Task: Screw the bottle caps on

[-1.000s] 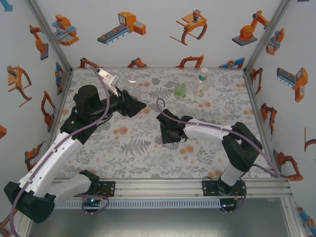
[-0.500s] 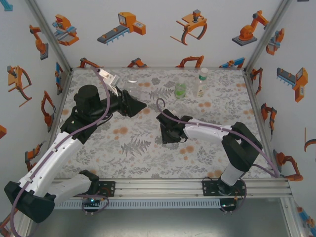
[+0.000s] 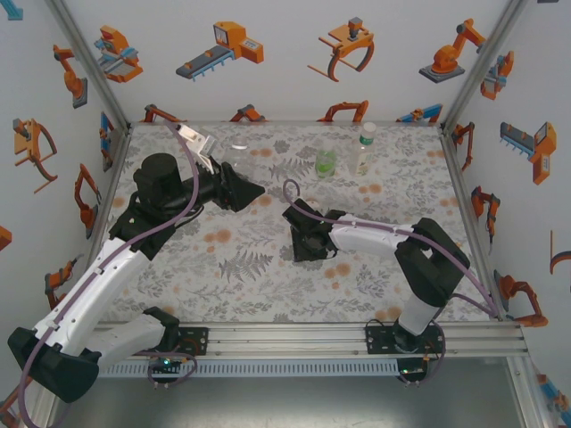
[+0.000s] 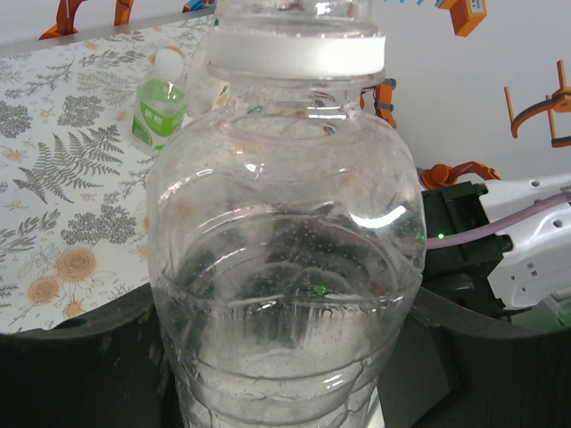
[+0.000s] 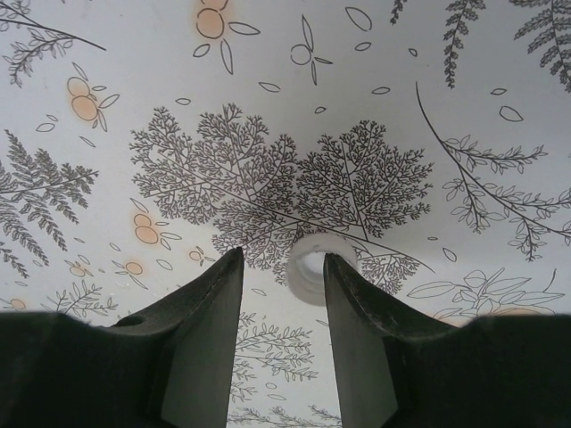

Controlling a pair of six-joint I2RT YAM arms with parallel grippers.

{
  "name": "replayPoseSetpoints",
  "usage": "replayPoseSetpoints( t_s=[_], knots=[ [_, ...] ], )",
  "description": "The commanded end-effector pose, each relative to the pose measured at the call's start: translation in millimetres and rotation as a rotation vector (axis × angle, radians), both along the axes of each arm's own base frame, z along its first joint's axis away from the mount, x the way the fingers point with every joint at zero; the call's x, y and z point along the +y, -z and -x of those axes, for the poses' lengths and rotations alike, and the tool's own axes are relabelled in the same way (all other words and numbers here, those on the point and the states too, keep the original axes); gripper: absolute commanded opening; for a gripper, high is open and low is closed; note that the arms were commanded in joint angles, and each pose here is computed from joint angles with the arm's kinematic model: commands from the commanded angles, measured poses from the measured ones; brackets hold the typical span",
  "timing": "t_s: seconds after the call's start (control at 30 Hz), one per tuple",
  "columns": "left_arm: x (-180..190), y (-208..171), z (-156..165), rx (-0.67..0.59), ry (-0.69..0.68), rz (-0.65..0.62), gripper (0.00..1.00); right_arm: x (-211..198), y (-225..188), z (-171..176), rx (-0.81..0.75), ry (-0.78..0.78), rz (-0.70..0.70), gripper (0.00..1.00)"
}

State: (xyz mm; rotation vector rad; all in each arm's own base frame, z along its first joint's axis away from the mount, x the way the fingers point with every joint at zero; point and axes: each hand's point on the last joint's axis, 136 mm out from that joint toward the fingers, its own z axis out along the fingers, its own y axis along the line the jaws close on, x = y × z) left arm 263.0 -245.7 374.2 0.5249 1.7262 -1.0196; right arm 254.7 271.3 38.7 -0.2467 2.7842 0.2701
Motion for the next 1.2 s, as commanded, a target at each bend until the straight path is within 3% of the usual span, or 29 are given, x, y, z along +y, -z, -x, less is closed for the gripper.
replayPoseSetpoints(
  t_s=[0.0,0.33,1.17],
  knots=[
    [2.2,-11.1,-1.2,-0.025,-0.009,0.015,0.00,-4.3,0.5,-0.8,0.003,0.024,-0.002,0.41],
    [3.4,-12.4,-1.1,-0.024,-0.013,0.019,0.00,-12.2,-31.1,-10.3,-0.067,0.046,0.007,0.45],
    [3.1,-14.8,-1.7,-0.013,-0.017,0.034,0.00,-26.1,2.8,1.8,0.006,0.062,0.046,0.46]
  ],
)
